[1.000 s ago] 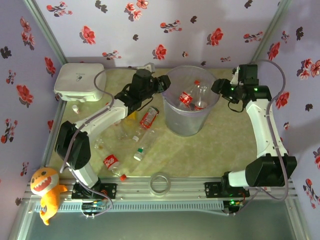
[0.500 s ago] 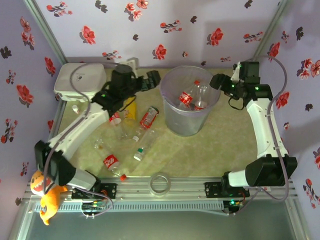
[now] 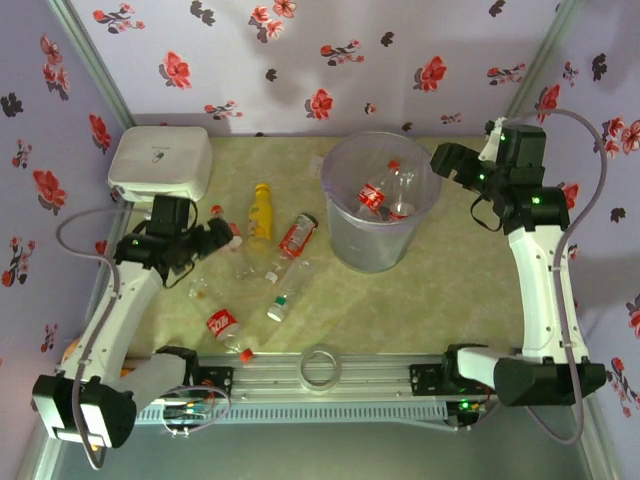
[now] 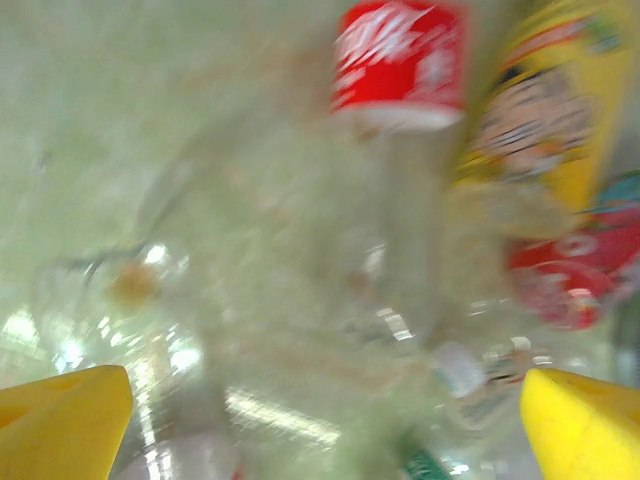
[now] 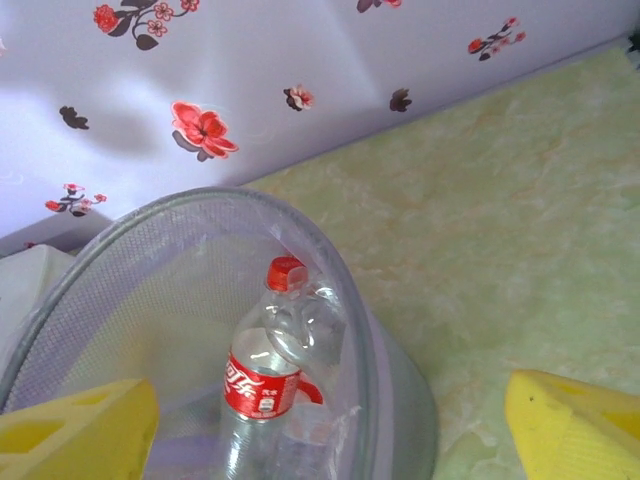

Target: Put the plastic bottles in the bin

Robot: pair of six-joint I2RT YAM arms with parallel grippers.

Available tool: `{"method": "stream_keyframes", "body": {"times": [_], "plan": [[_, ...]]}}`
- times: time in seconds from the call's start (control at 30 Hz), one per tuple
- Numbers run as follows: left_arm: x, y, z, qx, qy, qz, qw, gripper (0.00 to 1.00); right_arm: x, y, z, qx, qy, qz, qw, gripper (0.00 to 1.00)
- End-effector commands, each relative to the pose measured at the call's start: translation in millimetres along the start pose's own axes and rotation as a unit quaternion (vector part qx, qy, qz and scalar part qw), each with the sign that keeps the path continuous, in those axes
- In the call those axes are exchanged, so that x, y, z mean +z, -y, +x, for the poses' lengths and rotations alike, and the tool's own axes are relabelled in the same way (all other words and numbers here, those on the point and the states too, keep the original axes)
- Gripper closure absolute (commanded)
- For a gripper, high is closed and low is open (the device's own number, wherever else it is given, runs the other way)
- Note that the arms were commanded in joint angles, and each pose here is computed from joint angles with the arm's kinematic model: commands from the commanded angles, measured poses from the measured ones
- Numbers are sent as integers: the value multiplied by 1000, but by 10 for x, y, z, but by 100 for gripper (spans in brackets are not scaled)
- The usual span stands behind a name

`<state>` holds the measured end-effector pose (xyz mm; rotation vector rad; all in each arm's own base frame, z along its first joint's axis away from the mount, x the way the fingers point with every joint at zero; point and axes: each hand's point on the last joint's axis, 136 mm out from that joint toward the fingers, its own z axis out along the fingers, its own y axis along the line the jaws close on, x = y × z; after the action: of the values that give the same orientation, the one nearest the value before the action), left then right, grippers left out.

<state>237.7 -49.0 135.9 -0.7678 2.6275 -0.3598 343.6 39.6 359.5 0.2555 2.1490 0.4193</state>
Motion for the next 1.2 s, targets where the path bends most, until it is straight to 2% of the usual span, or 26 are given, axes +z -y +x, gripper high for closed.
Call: {"method": "stream_keyframes", "body": {"times": [0.0, 0.2, 0.47, 0.7, 0.87, 0.93, 1.17], "plan": [[134, -138, 243, -44, -47, -1, 998, 0, 28, 140, 86, -24, -17, 29, 999, 9], [343, -419, 401, -50, -68, -47, 995, 0, 36, 185, 96, -31, -16, 36, 999, 10], [646, -588, 502, -67, -77, -62, 993, 5, 28, 187, 97, -27, -12, 35, 999, 9], [776, -638, 486, -78, -68, -59, 993, 17, 34, 226, 149, -20, -12, 41, 999, 9], [777, -654, 432, -77, -52, -61, 994, 38, 31, 253, 204, -11, -17, 45, 999, 9], [779, -656, 429, -74, -54, -63, 994, 43, 14, 269, 216, -11, -16, 49, 999, 9], [653, -566, 293, -65, -35, -50, 996, 54, 18, 222, 195, -9, -17, 38, 999, 9]]}}
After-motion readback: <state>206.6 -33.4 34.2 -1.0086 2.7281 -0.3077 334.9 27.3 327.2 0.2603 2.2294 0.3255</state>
